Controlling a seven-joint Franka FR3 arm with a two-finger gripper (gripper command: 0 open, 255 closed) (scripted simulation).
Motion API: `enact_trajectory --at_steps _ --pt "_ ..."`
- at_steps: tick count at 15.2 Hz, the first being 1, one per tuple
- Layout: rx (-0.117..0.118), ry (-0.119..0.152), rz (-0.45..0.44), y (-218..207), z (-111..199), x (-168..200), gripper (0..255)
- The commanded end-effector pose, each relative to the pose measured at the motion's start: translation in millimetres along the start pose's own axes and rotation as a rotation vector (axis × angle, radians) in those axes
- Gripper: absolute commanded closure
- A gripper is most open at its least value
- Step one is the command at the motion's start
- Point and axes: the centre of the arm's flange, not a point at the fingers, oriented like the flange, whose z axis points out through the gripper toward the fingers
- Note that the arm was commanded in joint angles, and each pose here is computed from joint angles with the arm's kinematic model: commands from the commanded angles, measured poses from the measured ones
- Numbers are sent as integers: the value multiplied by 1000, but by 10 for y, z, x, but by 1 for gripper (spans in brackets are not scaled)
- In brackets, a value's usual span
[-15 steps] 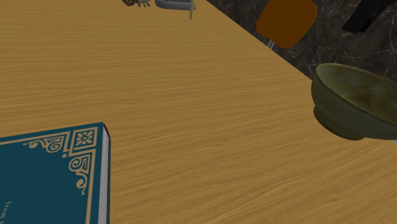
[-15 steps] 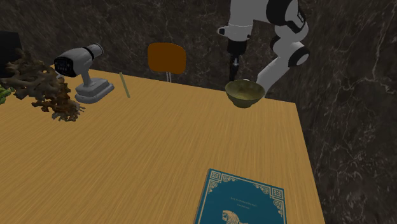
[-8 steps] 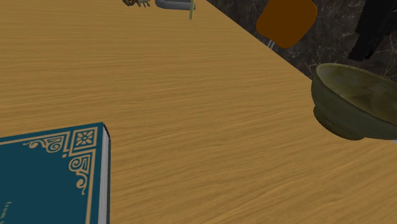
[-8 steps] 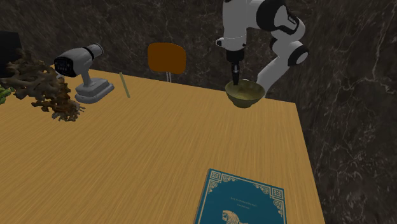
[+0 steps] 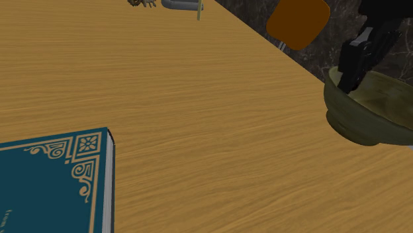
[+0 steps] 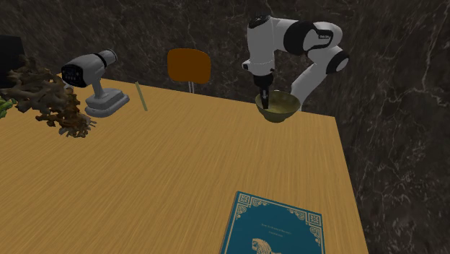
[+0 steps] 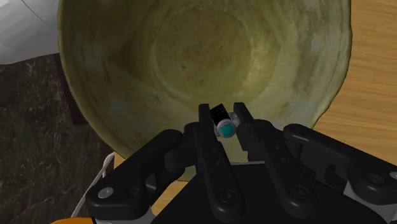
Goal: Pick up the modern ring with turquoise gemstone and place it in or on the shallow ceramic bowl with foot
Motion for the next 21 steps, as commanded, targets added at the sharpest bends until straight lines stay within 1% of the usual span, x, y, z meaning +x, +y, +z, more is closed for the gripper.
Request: enact_trajectory --at_steps 1,3,10,11,12,13,14,15,16,19,20,21 --pt "98 226 -16 342 -274 -885 255" --pt "98 226 -16 333 -169 -863 255" --pt "98 226 -16 333 -169 -863 255" --pt "97 224 -17 510 -106 -784 0" --pt "98 222 -19 605 -37 -813 0" --pt "97 223 -17 481 -88 -784 0" --pt "98 223 -17 474 86 -725 0" --pt "99 224 -18 573 21 -699 0" --pt "98 226 -16 332 -168 -863 0" --pt "98 226 -16 372 -552 -951 0" --pt "98 226 -16 382 -653 -974 0" --pt "98 226 -16 382 -653 -974 0"
